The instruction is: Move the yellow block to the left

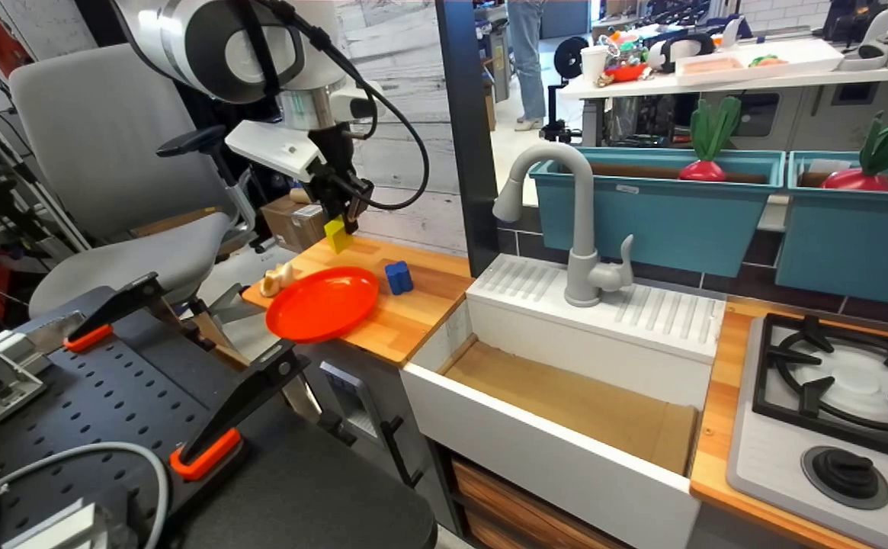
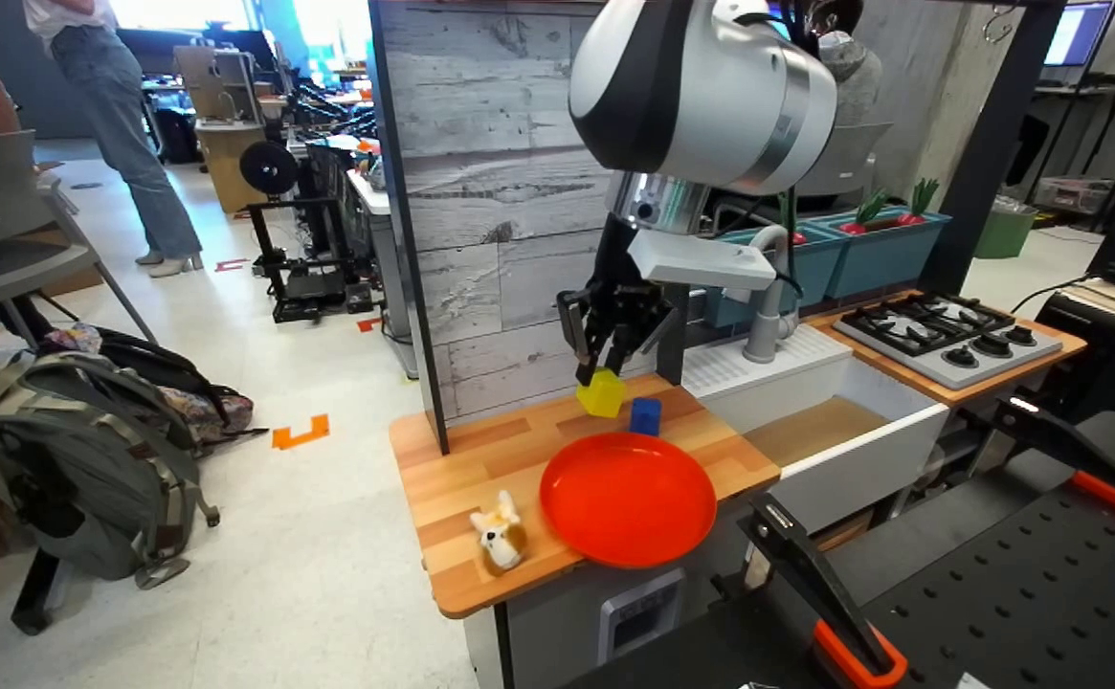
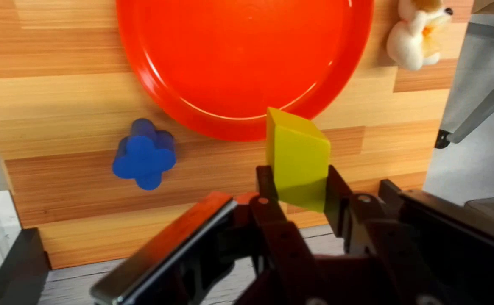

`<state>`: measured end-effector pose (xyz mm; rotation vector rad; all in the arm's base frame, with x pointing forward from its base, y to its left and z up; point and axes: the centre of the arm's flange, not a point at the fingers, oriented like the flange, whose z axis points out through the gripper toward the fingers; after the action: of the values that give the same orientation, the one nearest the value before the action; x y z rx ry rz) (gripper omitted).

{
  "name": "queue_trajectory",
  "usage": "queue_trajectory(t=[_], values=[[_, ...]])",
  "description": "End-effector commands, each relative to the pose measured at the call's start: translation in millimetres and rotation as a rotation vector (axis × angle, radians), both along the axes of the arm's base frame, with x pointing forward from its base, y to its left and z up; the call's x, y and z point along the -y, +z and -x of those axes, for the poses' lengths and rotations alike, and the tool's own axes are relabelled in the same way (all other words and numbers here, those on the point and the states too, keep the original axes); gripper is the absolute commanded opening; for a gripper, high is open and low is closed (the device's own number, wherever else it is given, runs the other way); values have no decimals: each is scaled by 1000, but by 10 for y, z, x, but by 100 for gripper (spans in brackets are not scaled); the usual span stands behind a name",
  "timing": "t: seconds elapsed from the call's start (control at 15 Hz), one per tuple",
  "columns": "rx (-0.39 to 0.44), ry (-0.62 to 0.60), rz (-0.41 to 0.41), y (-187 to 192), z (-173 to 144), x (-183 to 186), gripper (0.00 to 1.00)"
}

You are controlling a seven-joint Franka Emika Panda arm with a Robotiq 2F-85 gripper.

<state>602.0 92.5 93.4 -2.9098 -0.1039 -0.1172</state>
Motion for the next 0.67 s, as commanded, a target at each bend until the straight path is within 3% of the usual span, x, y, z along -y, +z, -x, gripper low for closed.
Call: queue_trajectory(t=[0.0,0.6], values=[[11,31,4,-118,-149,-298,8],[-19,61,-4,-595,-449,-725,8]])
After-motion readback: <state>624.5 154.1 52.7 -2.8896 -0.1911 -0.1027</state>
